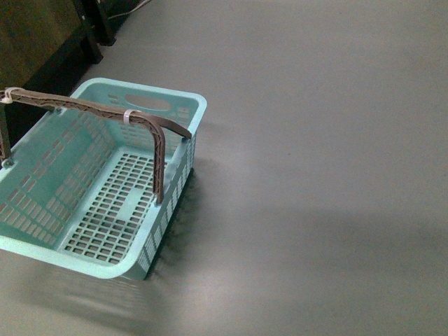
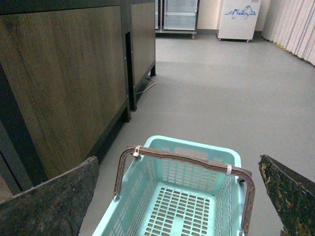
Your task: Pick lemon and mango into basket
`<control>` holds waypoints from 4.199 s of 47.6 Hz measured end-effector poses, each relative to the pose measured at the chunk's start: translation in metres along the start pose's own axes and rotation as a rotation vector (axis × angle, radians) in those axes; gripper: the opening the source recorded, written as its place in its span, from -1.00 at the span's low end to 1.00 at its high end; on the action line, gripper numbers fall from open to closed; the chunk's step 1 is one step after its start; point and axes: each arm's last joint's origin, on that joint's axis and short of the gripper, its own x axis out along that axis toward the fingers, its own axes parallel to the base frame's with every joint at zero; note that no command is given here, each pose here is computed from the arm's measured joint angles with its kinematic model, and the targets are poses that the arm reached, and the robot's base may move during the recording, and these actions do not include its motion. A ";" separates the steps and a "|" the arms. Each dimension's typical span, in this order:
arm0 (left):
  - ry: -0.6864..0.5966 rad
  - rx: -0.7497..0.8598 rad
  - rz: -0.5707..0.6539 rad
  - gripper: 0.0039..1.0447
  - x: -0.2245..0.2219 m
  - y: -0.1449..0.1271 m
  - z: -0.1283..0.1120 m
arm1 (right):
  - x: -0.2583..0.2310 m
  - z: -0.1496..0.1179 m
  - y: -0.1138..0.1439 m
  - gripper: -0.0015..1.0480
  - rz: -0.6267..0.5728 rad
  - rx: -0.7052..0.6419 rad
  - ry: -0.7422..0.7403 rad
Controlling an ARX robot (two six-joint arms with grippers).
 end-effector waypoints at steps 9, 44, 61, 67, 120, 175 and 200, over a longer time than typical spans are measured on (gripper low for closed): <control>0.000 0.000 0.000 0.87 0.000 0.000 0.000 | 0.000 0.000 0.000 0.83 0.000 0.000 0.000; 0.459 -0.900 0.181 0.87 0.073 0.021 -0.017 | 0.000 0.000 0.000 0.83 0.000 0.000 0.000; 0.537 -1.112 0.306 0.87 0.167 0.013 -0.056 | 0.000 0.000 0.000 0.83 0.000 0.000 0.000; 0.597 -1.129 0.339 0.87 0.194 0.003 -0.077 | 0.000 0.000 0.000 0.83 0.000 0.000 0.000; 0.600 -1.217 0.357 0.04 0.321 -0.030 -0.130 | 0.000 0.000 0.000 0.83 0.000 0.000 0.000; 0.265 -1.529 0.223 -0.92 0.141 -0.005 0.106 | 0.000 0.000 0.000 0.83 0.000 0.000 0.000; 0.205 -1.569 0.143 -0.92 0.101 -0.002 0.151 | 0.000 0.000 0.000 0.83 0.000 0.000 0.000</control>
